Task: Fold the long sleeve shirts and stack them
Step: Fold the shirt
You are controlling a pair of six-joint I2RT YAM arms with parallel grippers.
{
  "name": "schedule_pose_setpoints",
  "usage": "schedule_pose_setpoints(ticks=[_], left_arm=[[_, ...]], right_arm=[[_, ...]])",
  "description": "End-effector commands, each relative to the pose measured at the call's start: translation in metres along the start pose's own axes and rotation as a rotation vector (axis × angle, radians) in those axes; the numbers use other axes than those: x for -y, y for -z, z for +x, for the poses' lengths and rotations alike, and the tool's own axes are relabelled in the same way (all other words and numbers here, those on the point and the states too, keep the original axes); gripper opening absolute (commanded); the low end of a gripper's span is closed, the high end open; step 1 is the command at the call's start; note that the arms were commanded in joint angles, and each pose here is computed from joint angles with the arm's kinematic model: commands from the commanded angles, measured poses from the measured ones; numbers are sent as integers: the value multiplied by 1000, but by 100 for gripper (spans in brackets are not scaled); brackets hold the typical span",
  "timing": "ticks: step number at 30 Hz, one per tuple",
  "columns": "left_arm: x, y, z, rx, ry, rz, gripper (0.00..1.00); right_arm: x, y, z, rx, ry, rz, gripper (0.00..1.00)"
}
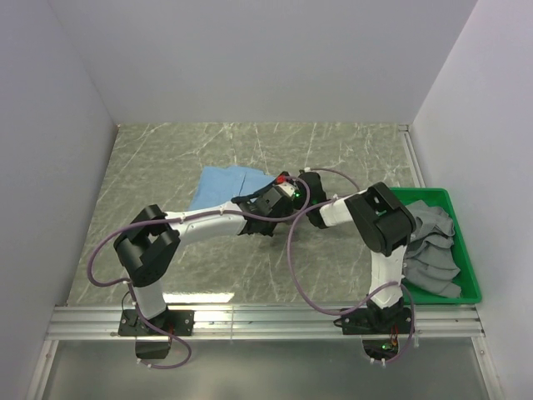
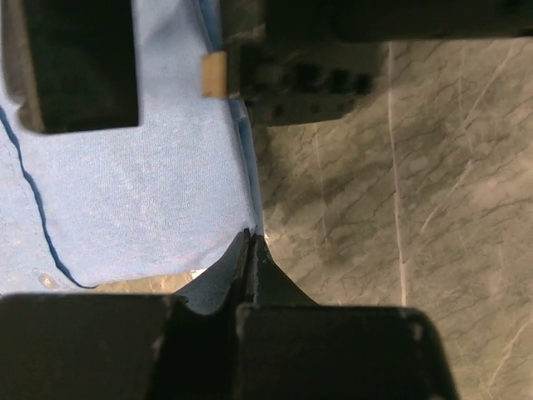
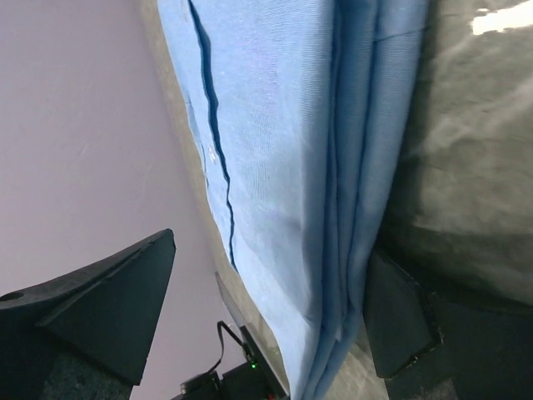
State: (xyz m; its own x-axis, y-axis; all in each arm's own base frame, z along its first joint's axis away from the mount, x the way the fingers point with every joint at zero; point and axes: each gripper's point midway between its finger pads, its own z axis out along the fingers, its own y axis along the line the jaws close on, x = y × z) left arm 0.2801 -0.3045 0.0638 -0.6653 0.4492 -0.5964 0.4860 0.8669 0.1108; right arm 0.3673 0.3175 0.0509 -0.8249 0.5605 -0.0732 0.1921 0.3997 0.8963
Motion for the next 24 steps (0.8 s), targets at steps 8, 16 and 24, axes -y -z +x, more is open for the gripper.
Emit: schedule_pose_setpoints(ticks=[8,16,24], left_arm=[[25,24,-45,82,118,127,1],[29,23,-41,61,145,137,14],[17,50,-44,108,196,145,66]], right_arm=[[27,-25,13,-46,20,70,81],[21,-28,5,-42,104,71,45],[25,-10,-14,-21,189,104,0]])
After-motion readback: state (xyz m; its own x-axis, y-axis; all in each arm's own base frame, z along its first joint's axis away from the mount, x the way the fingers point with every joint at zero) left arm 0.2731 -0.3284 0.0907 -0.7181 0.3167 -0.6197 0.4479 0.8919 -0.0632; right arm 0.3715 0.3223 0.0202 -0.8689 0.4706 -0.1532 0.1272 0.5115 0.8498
